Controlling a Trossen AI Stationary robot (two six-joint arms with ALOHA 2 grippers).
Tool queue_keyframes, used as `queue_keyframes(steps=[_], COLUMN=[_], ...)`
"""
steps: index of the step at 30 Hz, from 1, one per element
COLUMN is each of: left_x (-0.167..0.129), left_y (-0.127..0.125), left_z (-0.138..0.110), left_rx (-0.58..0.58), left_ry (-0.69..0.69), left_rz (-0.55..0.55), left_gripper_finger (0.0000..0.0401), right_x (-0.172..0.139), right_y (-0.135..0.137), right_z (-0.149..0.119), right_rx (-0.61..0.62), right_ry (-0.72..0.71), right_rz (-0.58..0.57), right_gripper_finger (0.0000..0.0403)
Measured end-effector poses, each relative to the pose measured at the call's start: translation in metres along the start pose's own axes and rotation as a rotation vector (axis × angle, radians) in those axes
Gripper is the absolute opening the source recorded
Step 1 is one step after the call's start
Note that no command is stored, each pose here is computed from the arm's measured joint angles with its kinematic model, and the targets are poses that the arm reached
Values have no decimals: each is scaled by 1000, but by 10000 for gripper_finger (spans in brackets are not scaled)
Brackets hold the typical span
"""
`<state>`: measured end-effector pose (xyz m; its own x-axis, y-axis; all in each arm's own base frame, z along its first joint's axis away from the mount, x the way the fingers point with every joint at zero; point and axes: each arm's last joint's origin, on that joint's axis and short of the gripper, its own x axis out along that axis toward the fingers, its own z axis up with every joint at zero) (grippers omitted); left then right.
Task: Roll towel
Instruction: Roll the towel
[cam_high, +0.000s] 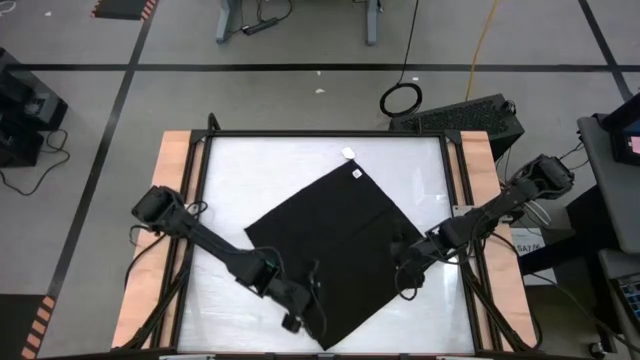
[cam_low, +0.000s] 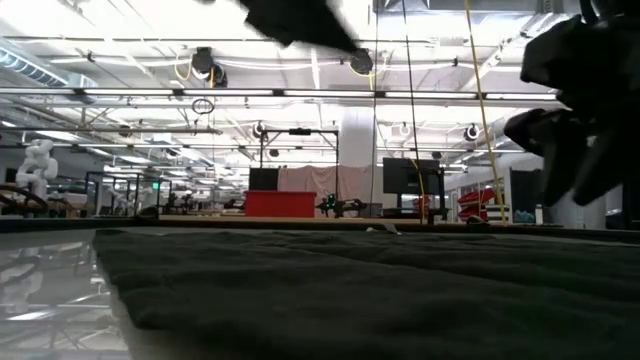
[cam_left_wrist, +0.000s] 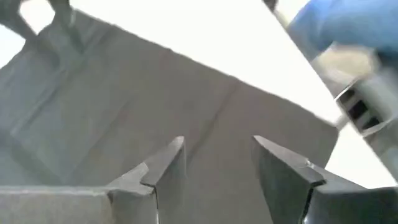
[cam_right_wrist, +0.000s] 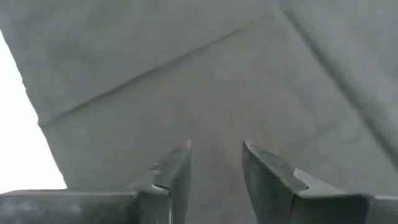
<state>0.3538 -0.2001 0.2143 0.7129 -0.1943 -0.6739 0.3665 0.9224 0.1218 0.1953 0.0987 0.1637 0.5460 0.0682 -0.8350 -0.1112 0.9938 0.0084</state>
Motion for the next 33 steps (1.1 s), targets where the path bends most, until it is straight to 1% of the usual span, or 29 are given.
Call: queue_keyframes(steps=[2, 5, 7, 10, 13, 16, 18, 25, 30, 33], left_x=[2, 4, 6, 15, 24, 31, 32, 31, 32, 31], left_y=[-7, -15, -18, -23, -24, -23, -22, -15, -8, -6], left_z=[6, 9, 6, 0, -11, -25, -31, -60, -75, -83], left_rx=[25, 53, 57, 54, 31, 13, 6, 30, 25, 32], left_ry=[-76, -119, -106, -75, -1, 110, 165, 437, 517, 558], left_rz=[-18, -31, -39, -62, -57, -37, -23, 79, 109, 112], left_gripper_finger=[189, 189, 189, 189, 189, 189, 189, 189, 189, 189], right_x=[0, -2, -3, -5, -6, -7, -7, -4, 11, 24], right_y=[3, 11, 16, 23, 22, 17, 15, 17, 23, 32], right_z=[-2, -4, -6, -11, -18, -25, -27, -26, -27, -26], right_rx=[5, -3, -15, -44, -28, 27, 63, 159, 183, 186], right_ry=[21, 36, 45, 67, 127, 187, 211, 203, 215, 207], right_rz=[38, 100, 129, 141, 105, 27, 0, -6, -3, 30], right_gripper_finger=[132, 132, 132, 132, 132, 132, 132, 132, 132, 132])
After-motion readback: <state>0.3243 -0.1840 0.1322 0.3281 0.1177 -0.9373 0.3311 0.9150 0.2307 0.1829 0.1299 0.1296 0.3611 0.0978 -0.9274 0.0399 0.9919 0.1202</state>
